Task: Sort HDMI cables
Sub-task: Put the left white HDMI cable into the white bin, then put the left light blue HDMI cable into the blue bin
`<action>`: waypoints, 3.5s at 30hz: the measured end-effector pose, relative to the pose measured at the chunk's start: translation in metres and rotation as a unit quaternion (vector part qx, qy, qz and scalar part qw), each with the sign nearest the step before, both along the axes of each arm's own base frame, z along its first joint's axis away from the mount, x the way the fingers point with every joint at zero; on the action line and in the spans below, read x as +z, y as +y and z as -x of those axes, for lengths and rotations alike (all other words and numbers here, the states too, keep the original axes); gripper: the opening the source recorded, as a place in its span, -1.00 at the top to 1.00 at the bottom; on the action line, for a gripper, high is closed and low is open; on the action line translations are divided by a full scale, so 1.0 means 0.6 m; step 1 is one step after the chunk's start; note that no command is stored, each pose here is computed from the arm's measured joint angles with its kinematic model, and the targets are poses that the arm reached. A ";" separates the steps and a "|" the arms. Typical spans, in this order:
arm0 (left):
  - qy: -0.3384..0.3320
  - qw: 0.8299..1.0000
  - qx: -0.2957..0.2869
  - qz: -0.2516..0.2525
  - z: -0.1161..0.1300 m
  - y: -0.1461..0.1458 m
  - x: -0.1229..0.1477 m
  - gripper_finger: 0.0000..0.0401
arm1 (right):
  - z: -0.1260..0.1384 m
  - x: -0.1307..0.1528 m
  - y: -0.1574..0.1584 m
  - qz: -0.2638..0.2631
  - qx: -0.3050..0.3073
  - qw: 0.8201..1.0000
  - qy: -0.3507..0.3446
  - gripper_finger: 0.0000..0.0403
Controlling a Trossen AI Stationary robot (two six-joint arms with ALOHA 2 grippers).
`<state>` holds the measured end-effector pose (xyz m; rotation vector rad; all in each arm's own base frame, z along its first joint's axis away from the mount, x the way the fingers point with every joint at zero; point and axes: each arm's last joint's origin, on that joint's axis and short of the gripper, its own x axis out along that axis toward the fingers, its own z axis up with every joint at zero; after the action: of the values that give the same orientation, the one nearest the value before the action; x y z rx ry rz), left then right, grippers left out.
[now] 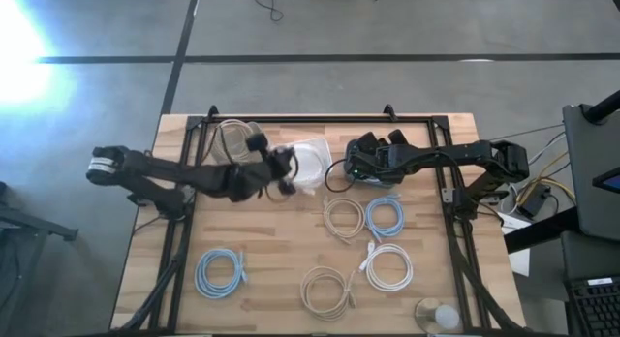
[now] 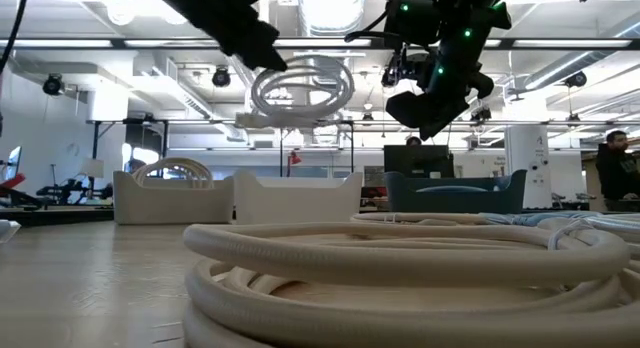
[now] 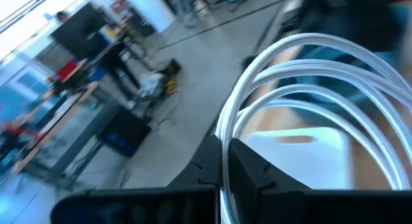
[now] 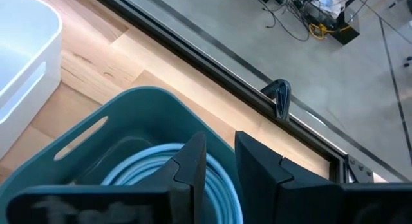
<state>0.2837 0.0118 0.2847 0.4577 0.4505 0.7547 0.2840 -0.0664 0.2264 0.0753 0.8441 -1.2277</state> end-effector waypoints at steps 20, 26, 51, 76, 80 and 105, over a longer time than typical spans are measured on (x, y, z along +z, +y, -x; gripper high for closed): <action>0.033 0.992 0.118 0.031 -0.041 0.176 -0.123 0.92 | 0.000 0.000 0.000 0.000 0.000 1.000 -0.001 0.59; 0.055 0.991 0.117 0.031 -0.054 0.179 -0.155 0.92 | 0.000 0.000 0.000 0.000 0.000 1.000 -0.001 0.60; 0.078 0.987 0.129 0.053 -0.043 0.172 -0.155 0.36 | 0.000 0.000 0.000 -0.001 -0.001 1.000 -0.003 0.58; 0.158 0.962 -0.057 0.214 0.057 0.048 -0.032 0.17 | -0.024 0.001 0.044 -0.069 0.106 0.992 -0.019 0.19; 0.172 0.939 -0.087 0.285 0.082 0.027 -0.028 0.17 | -0.032 0.004 0.053 -0.067 0.128 0.989 -0.033 0.16; 0.410 0.742 -0.141 0.511 0.198 -0.144 -0.177 0.17 | -0.059 0.015 0.093 -0.098 0.221 0.965 -0.098 0.14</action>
<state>0.1650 -0.0747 0.1786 -0.2381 1.4891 -0.1234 0.3195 -0.0105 0.2354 0.1563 0.7547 -0.7030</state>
